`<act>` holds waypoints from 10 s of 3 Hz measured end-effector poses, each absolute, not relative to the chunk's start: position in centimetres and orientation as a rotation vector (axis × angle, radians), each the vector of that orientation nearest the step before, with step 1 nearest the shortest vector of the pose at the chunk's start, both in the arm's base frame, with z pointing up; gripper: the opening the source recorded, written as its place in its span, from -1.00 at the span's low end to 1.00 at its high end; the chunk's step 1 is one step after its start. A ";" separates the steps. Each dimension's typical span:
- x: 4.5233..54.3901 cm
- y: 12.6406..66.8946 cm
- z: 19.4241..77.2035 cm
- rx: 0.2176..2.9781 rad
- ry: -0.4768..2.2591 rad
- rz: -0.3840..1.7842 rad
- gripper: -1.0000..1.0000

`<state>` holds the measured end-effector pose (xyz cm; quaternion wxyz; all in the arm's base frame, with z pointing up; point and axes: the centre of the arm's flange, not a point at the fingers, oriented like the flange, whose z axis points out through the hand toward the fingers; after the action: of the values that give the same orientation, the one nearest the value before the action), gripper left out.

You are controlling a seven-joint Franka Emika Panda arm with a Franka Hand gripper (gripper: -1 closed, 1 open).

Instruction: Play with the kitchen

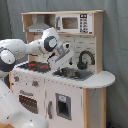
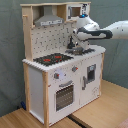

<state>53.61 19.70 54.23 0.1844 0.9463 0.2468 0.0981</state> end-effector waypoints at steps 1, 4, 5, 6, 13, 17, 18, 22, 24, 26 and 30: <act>54.9 20.7 52.9 2.680 0.690 0.260 1.00; 55.8 23.5 51.8 2.755 0.687 0.125 1.00; 55.7 21.5 50.2 2.808 0.508 0.046 1.00; 55.7 20.8 50.1 2.837 0.336 0.041 1.00; 49.7 31.9 57.4 2.906 0.378 0.196 -1.00; 49.3 43.4 56.9 2.908 0.667 0.287 -1.00; 49.8 44.8 56.8 2.910 0.710 0.297 -1.00; 51.8 50.0 55.2 2.911 0.883 0.332 -1.00; 53.0 51.7 54.1 2.892 0.981 0.341 -1.00; 52.9 50.8 53.5 2.850 1.048 0.226 -1.00; 46.5 55.0 61.6 2.603 1.161 0.478 1.00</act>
<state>46.51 54.98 61.59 0.1252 0.8936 0.3986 0.1641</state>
